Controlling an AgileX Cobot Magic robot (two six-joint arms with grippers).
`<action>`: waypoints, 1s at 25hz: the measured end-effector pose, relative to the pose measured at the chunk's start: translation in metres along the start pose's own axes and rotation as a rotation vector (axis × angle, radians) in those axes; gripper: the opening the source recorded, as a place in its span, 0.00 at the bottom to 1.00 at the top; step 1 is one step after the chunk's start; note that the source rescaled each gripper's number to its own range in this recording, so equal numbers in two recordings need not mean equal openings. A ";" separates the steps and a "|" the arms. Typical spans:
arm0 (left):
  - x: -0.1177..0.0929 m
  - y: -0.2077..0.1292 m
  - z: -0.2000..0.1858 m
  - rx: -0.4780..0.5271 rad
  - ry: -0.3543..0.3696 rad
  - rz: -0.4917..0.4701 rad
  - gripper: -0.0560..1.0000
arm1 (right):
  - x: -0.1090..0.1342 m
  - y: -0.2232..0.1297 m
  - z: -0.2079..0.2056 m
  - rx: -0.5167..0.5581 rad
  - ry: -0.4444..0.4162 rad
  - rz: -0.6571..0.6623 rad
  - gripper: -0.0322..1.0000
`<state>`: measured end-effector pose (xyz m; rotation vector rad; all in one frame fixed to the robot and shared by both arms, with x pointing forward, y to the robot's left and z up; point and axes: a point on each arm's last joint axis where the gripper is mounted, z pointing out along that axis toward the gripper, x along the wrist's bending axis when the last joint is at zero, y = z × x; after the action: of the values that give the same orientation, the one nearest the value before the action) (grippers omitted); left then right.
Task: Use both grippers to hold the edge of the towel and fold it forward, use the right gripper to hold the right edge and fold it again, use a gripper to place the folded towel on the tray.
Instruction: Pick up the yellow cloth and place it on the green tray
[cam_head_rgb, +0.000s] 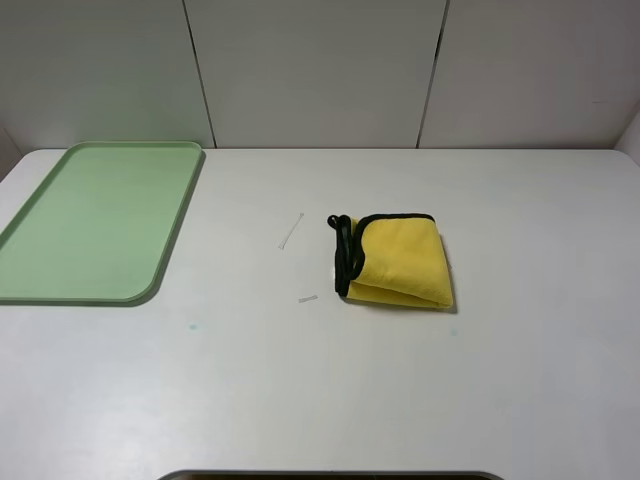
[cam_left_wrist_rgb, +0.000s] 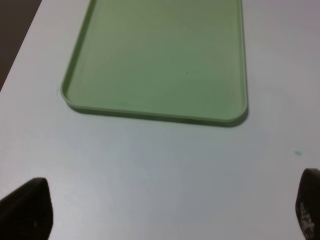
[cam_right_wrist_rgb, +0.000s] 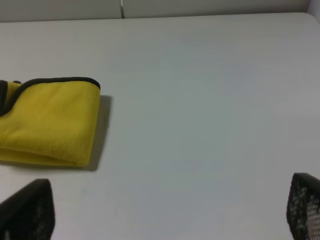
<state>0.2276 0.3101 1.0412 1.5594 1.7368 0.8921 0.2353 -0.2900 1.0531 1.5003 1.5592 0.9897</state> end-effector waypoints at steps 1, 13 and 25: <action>0.000 0.000 0.000 0.000 0.000 0.000 0.97 | 0.000 0.000 0.000 0.000 0.000 0.000 1.00; -0.006 0.004 0.002 0.021 -0.062 -0.033 0.97 | 0.000 0.000 0.000 0.000 0.000 0.000 1.00; -0.032 0.048 0.049 0.184 -0.220 -0.237 0.97 | 0.000 0.000 0.000 0.000 0.000 0.000 1.00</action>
<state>0.2979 0.2855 1.0527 1.4645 1.8338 0.4380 0.2353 -0.2900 1.0531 1.5003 1.5592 0.9897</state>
